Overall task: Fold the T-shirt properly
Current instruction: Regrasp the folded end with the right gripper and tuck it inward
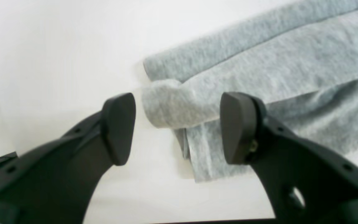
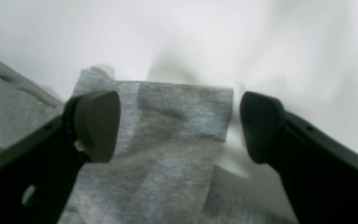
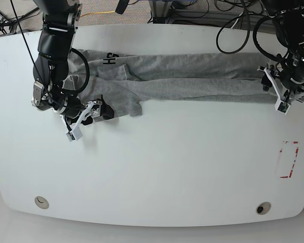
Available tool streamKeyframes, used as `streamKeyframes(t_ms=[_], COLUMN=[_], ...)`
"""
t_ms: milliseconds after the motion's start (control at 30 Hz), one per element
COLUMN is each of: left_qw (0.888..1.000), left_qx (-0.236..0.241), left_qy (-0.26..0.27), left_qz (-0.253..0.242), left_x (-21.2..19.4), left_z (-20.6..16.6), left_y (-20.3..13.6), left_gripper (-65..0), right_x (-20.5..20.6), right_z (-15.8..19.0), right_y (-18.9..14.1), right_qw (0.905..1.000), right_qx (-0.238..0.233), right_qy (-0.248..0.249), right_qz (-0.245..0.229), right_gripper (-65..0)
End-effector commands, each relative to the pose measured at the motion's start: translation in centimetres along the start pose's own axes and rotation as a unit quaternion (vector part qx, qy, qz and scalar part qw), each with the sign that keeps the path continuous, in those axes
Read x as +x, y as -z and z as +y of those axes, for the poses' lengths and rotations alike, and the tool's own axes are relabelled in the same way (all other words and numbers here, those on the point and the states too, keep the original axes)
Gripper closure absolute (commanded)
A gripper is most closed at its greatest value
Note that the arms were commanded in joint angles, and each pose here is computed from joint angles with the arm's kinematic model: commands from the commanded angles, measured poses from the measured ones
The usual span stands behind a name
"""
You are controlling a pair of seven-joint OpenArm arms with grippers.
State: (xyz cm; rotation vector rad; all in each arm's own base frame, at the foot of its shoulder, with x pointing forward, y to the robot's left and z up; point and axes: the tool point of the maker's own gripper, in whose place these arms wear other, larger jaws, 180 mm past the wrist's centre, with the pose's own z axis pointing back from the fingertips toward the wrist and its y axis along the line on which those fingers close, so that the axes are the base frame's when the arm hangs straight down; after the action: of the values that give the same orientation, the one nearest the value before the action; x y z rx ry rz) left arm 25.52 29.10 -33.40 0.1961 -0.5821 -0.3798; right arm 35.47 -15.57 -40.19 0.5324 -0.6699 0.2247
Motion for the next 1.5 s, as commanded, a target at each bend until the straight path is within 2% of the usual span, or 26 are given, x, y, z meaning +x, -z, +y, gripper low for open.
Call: streamKeyframes(t_ms=[0,100,167,400,433,500,567,600,867,1033,1333,1467], left_qw=[1.0,1.0,1.0,1.0,1.0,1.0,1.0,1.0,1.0,1.0,1.0,1.0], left_qx=[0.011,0.011,0.011,0.01,0.01,0.009,0.009,0.009,0.007,0.006,0.005,0.005], left_qy=[0.007,0.007,0.007,0.007,0.007,0.006,0.006,0.006,0.007,0.007,0.007,0.007], left_qz=[-0.016,-0.016,-0.016,-0.016,-0.016,-0.016,-0.015,-0.015,-0.014,-0.012,-0.012,-0.012], left_x=[0.9,0.9,0.9,1.0,1.0,0.9,0.9,0.9,0.9,0.7,0.7,0.7], left_z=[0.7,0.7,0.7,0.6,0.6,0.6,0.6,0.6,0.5,0.5,0.3,0.3], left_y=[-0.5,-0.5,-0.5,-0.5,-0.5,-0.5,-0.4,-0.4,-0.4,-0.3,-0.3,-0.3], left_gripper=[-40.3,-40.3,-40.3,-40.3,-40.3,-40.3,-40.3,-40.3,-40.3,-40.3,-40.3,-40.3], right_x=[0.6,0.5,0.5,0.3,0.3,0.4,0.9,1.3,3.7,3.7,1.1,-0.6], right_z=[-0.1,-0.1,-0.1,0.7,0.9,1.1,1.3,1.4,3.3,4.8,6.6,7.7], right_y=[-0.2,-0.2,-0.2,0.3,0.4,0.5,0.3,0.1,-2.0,-4.1,-7.8,-8.7], right_qw=[0.9999,0.9999,0.9999,0.9995,0.9994,0.9993,0.9991,0.9989,0.9943,0.9881,0.9811,0.9847], right_qx=[-0.003,-0.003,-0.002,0.007,0.009,0.01,0.01,0.009,-0.002,-0.019,-0.048,-0.024], right_qy=[-0.011,-0.01,-0.01,-0.024,-0.026,-0.029,-0.038,-0.044,-0.103,-0.151,-0.186,-0.17], right_qz=[0.002,0.003,0.002,0.017,0.019,0.02,0.015,0.01,-0.028,-0.025,-0.024,-0.027], right_gripper=[-46.8,-33.9,-29.2,-30.4,-27.7,-18.1,-3.5,0.0,0.0,0.0,0.0,0.0])
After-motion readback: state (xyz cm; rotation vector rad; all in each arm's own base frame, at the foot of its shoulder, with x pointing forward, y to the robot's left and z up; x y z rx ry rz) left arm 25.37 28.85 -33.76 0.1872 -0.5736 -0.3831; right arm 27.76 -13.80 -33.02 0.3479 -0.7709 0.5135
